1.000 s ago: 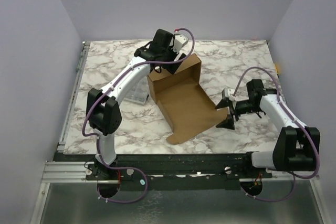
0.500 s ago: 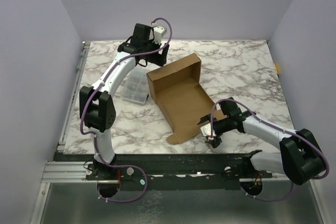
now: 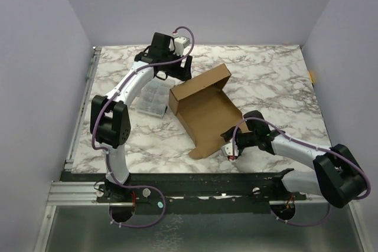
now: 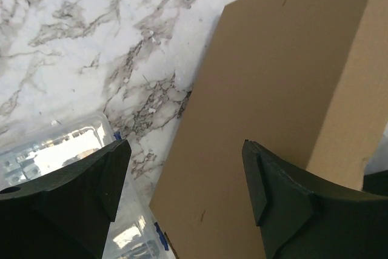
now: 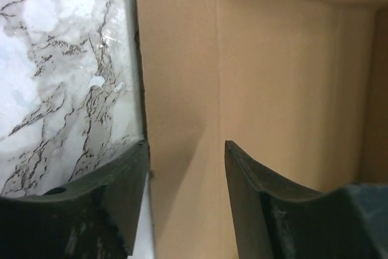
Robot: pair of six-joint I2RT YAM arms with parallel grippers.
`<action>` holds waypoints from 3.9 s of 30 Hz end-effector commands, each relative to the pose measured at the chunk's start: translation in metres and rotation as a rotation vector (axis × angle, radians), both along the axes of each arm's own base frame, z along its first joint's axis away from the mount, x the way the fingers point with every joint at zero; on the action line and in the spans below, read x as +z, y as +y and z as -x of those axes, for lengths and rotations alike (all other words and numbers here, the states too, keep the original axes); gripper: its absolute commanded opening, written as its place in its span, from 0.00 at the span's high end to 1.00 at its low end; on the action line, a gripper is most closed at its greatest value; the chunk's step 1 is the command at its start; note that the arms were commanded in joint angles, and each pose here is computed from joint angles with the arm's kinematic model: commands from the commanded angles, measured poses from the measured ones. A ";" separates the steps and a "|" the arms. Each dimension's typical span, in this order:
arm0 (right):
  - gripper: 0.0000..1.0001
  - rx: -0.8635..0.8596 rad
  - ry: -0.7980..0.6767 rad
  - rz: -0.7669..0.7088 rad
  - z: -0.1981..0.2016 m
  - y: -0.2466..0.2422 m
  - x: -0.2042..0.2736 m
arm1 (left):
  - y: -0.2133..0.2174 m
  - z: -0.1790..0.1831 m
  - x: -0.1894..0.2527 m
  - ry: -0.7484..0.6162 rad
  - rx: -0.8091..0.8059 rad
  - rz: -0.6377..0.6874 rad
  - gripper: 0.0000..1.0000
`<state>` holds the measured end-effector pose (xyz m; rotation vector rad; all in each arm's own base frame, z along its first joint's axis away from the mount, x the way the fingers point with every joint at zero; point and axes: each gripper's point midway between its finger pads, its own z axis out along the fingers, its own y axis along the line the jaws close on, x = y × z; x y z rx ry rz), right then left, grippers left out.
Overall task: Fold the paper box
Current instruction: Close the paper box at the center of the board.
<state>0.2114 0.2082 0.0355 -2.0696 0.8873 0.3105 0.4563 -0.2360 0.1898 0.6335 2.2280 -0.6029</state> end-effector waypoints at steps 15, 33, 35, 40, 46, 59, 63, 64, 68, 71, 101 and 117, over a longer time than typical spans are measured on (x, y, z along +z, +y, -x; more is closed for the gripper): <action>0.72 -0.253 0.057 -0.105 -0.047 0.013 0.071 | -0.005 0.039 -0.045 0.186 -0.096 0.081 0.20; 0.70 -0.549 0.592 -0.321 -0.026 -0.061 0.172 | -0.032 0.080 -0.072 0.229 -0.131 -0.017 0.24; 0.70 -0.623 0.654 -0.345 -0.040 -0.061 0.167 | -0.038 0.087 -0.069 0.230 -0.130 -0.017 0.25; 0.75 -0.735 0.807 -0.246 -0.061 -0.051 0.107 | -0.060 0.112 -0.057 0.214 -0.143 -0.011 0.33; 0.79 -0.962 0.900 -0.089 -0.083 -0.062 0.027 | -0.053 0.147 -0.102 0.294 -0.087 -0.057 0.46; 0.63 -0.969 0.972 -0.206 -0.081 -0.072 0.088 | -0.040 0.157 -0.137 0.331 -0.016 -0.076 0.50; 0.44 -1.165 1.025 -0.306 -0.098 -0.116 0.082 | -0.059 0.132 -0.084 0.226 -0.015 0.019 0.46; 0.42 -1.215 1.045 -0.310 -0.100 -0.126 0.075 | -0.062 0.127 -0.071 0.194 -0.017 0.040 0.44; 0.41 -1.321 1.222 -0.377 -0.102 -0.150 0.054 | -0.056 0.110 -0.026 0.019 0.021 0.080 0.35; 0.42 -1.321 1.345 -0.421 -0.101 -0.149 0.045 | -0.035 0.105 -0.010 -0.143 0.084 0.097 0.16; 0.61 -1.204 1.600 -0.415 -0.104 -0.104 0.021 | -0.021 0.091 -0.115 0.206 0.172 0.186 0.15; 0.62 -1.070 1.553 -0.337 -0.167 -0.045 0.035 | -0.016 0.167 -0.080 0.232 0.327 0.418 0.18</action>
